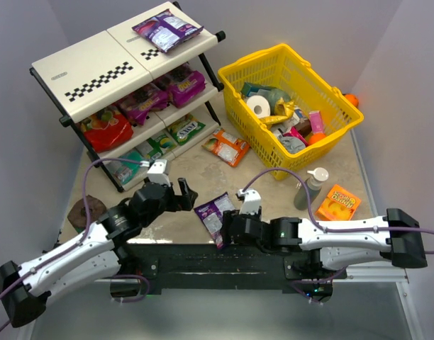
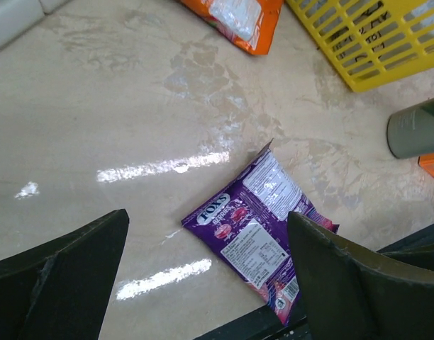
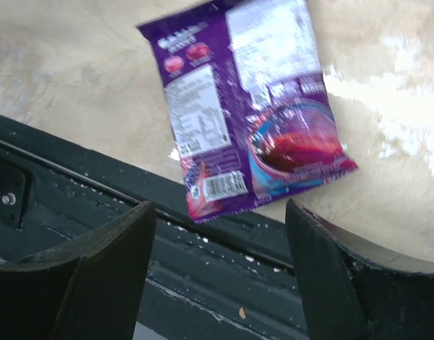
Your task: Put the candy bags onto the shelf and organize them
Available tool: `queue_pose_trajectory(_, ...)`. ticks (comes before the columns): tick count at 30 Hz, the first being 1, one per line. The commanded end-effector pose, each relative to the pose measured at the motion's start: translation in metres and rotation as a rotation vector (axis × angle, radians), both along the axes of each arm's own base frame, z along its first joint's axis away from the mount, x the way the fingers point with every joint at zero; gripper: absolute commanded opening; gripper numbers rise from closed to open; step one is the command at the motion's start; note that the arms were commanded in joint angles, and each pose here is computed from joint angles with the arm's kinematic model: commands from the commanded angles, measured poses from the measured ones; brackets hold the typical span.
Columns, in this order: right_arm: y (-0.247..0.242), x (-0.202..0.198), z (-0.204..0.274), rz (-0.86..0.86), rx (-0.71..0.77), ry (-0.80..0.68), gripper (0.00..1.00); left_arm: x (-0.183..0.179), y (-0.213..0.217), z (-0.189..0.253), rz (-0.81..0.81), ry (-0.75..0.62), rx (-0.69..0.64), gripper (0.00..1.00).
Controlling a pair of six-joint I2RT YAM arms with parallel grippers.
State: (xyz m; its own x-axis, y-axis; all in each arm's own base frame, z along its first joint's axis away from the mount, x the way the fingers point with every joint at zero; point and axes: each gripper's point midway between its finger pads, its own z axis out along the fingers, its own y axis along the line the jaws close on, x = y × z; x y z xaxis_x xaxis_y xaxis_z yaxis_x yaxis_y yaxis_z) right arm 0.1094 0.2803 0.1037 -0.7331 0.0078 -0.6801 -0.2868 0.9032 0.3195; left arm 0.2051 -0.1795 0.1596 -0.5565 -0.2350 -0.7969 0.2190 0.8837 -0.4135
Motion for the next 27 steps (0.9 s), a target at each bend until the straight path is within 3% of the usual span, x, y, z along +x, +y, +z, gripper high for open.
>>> queue_pose_trajectory(1, -0.006, -0.007, -0.018, -0.148, 0.13, 0.119, 0.78, 0.01, -0.041, 0.0, -0.106, -0.023, -0.087, 0.95)
queue_pose_trajectory(5, -0.012, -0.01, -0.032, -0.199, 0.159, 0.161, 0.78, 0.013, -0.069, -0.007, -0.213, -0.046, -0.111, 0.84)
queue_pose_trajectory(12, -0.006, -0.009, -0.036, -0.228, 0.362, 0.186, 0.78, 0.016, -0.093, -0.031, -0.305, -0.041, -0.121, 0.71)
queue_pose_trajectory(15, -0.007, -0.004, -0.037, -0.235, 0.364, 0.171, 0.77, 0.014, -0.097, -0.044, -0.325, -0.026, -0.124, 0.68)
queue_pose_trajectory(27, 0.003, 0.002, -0.057, -0.278, 0.468, 0.243, 0.67, 0.0, -0.072, -0.119, -0.269, 0.105, -0.024, 0.55)
